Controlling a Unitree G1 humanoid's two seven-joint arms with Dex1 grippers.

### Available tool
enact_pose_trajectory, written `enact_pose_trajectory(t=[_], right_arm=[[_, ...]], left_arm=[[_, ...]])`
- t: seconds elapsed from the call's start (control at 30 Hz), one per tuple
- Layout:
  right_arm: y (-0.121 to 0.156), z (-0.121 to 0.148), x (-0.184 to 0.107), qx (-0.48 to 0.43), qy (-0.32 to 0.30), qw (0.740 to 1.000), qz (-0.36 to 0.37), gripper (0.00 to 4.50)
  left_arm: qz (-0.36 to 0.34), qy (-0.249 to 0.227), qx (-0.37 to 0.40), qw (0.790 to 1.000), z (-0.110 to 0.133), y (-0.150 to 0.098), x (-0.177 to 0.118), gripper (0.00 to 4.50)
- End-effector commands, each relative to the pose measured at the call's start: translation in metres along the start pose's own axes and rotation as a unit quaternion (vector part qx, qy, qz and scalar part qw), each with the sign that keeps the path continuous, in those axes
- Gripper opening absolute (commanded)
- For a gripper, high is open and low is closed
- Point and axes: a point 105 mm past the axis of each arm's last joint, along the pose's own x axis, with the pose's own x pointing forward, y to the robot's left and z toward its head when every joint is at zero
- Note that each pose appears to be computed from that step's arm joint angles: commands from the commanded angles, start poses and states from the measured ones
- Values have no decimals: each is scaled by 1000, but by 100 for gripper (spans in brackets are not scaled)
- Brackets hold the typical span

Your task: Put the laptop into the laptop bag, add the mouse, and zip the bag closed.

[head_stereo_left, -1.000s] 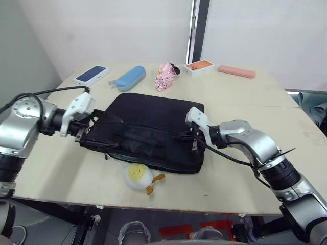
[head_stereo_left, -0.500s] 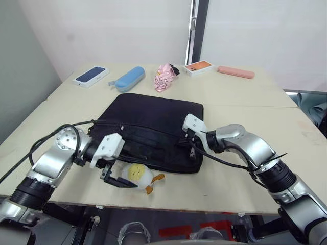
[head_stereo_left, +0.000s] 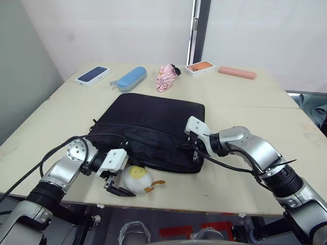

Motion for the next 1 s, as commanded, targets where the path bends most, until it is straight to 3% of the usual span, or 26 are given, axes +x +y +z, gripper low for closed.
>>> enact_pose_trajectory(t=[0.03,0.23,0.4,0.57,0.77,1.0], right_arm=[[1,-8,-3,7,14,1000,-7,0],[2,-10,-4,7,18,1000,-8,0],[3,-11,-6,9,20,1000,-9,0],[5,-15,-5,13,28,1000,-7,0],[4,-37,-1,3,85,996,-13,0],[8,-37,3,1,86,996,-4,0]], left_arm=[[1,-38,18,999,11,7,5,309],[-2,-52,35,998,22,11,13,88],[-8,-42,69,997,30,14,18,88],[2,-73,105,992,53,25,25,88],[-6,-76,121,990,59,27,31,88],[-16,-104,137,985,73,36,53,88]])
